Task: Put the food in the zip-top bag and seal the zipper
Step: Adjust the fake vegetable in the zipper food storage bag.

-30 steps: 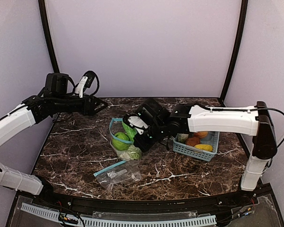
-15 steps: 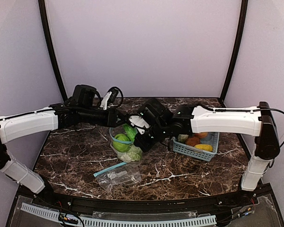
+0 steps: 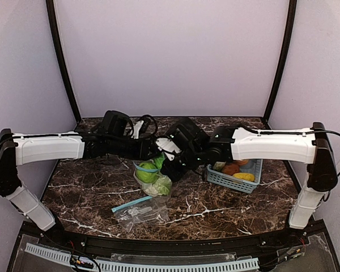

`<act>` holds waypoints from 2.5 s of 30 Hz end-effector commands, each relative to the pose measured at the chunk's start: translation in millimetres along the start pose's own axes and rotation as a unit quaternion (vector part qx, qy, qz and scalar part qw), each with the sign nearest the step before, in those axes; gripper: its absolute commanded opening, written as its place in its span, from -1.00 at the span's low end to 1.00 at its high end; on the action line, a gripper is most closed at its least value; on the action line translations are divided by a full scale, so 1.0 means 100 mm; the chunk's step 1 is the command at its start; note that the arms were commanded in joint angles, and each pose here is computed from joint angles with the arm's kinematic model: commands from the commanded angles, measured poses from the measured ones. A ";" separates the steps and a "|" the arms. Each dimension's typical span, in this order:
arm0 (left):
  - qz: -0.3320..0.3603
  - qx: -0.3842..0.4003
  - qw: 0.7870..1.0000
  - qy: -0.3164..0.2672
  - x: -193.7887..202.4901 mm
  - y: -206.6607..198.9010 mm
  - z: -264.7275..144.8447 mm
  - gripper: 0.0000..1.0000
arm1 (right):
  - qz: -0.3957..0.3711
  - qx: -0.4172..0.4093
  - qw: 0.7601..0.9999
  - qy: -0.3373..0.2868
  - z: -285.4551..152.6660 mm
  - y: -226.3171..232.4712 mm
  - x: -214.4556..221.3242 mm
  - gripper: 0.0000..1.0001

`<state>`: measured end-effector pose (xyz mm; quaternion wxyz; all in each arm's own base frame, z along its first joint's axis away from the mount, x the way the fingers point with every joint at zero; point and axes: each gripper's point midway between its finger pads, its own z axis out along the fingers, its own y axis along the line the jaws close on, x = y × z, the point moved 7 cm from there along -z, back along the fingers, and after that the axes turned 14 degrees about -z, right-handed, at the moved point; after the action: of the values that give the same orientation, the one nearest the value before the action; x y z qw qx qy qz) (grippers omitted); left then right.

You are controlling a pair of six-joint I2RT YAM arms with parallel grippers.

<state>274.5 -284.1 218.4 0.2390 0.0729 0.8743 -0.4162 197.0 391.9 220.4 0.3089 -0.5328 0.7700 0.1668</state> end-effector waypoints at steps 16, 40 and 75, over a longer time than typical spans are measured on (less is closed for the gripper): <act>0.026 -0.088 0.996 0.016 0.10 0.24 0.10 -0.54 | -0.014 0.027 0.999 -0.029 -0.16 -0.02 -0.02 -1.00; -0.010 0.024 0.999 0.018 -0.06 -0.17 0.26 -0.61 | -0.008 0.033 0.997 -0.062 -0.30 -0.01 0.07 -1.00; 0.041 -0.132 0.990 -0.037 -0.32 -0.01 -0.63 0.37 | 0.005 0.043 0.996 -0.082 -0.36 0.03 0.21 -1.00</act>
<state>280.9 -269.5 281.1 0.3101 0.0807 0.8832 -0.3426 178.3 355.6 217.0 0.3585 -0.5185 0.7590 0.1629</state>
